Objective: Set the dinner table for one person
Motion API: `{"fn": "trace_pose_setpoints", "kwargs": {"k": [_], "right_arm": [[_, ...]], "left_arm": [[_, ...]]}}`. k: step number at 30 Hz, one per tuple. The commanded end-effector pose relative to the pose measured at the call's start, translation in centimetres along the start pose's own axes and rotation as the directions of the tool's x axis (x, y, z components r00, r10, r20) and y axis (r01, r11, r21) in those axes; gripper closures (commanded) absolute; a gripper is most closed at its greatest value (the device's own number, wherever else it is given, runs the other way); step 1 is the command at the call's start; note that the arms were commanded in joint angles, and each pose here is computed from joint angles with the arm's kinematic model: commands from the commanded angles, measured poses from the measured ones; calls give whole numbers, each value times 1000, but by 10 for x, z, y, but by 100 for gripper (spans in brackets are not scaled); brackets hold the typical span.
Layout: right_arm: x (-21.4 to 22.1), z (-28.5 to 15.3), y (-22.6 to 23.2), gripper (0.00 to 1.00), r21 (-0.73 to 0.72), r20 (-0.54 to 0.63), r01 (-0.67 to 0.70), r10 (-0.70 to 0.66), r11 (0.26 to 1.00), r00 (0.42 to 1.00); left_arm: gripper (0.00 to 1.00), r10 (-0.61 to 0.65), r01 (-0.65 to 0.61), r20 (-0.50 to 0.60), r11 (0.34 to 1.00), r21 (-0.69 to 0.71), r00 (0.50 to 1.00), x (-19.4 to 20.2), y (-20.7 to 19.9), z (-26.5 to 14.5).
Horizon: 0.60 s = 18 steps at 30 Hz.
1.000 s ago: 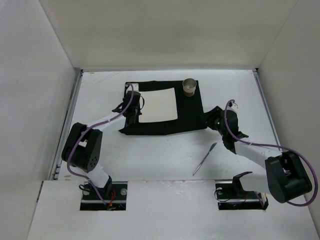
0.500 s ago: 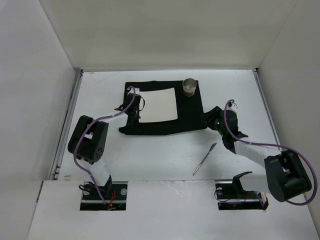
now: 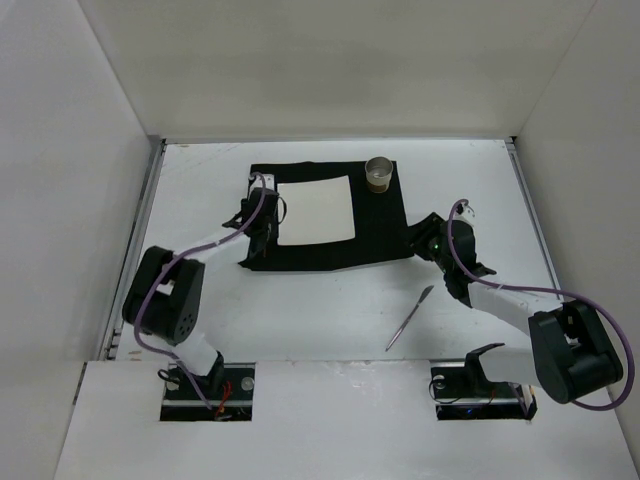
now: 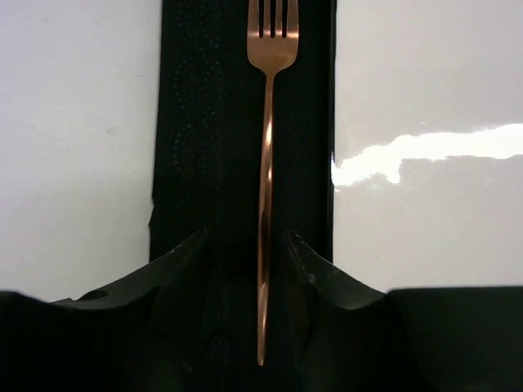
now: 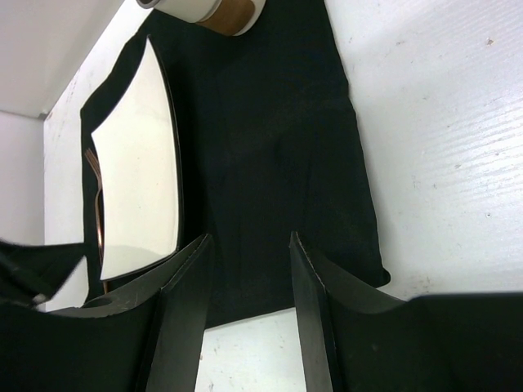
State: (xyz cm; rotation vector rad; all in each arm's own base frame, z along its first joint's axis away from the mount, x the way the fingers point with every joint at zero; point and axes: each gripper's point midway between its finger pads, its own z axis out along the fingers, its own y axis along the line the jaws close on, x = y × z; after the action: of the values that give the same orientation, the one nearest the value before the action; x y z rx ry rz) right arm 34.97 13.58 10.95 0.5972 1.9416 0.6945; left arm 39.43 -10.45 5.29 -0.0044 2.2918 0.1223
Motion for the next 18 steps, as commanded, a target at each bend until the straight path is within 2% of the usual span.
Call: {"fn": "trace_pose_setpoints", "kwargs": {"k": [1, 4, 5, 6, 8, 10, 13, 18], "right_arm": [[-16, 0, 18, 51, -54, 54, 5, -2, 999, 999], [-17, -1, 16, 52, -46, 61, 7, -5, 999, 998], [-17, -2, 17, 55, -52, 62, 7, -4, 999, 998], [-19, -3, 19, 62, -56, 66, 9, -5, 998, 998], [-24, -7, 23, 84, -67, 83, 22, -16, 998, 996], [-28, -12, 26, 94, -71, 102, 25, -18, 997, 995], [-39, -24, 30, 94, -75, 140, 26, -16, 997, 990], [-65, -53, 42, 88, -93, 235, 18, 4, 995, 972]], "left_arm": [[62, -72, 64, 187, 997, 51, 980, -55, -6, -51], [67, -85, 50, 262, 989, 140, 961, -73, -27, -90], [70, -81, 30, 275, 982, 188, 958, -73, -41, -105], [72, -74, 8, 280, 973, 230, 957, -71, -55, -115], [78, -20, -79, 264, 930, 359, 964, -49, -106, -139], [83, 61, -168, 245, 879, 446, 968, -18, -151, -157], [86, 164, -270, 237, 798, 539, 958, 31, -211, -185], [82, 196, -320, 260, 705, 633, 946, 70, -283, -218]]}}
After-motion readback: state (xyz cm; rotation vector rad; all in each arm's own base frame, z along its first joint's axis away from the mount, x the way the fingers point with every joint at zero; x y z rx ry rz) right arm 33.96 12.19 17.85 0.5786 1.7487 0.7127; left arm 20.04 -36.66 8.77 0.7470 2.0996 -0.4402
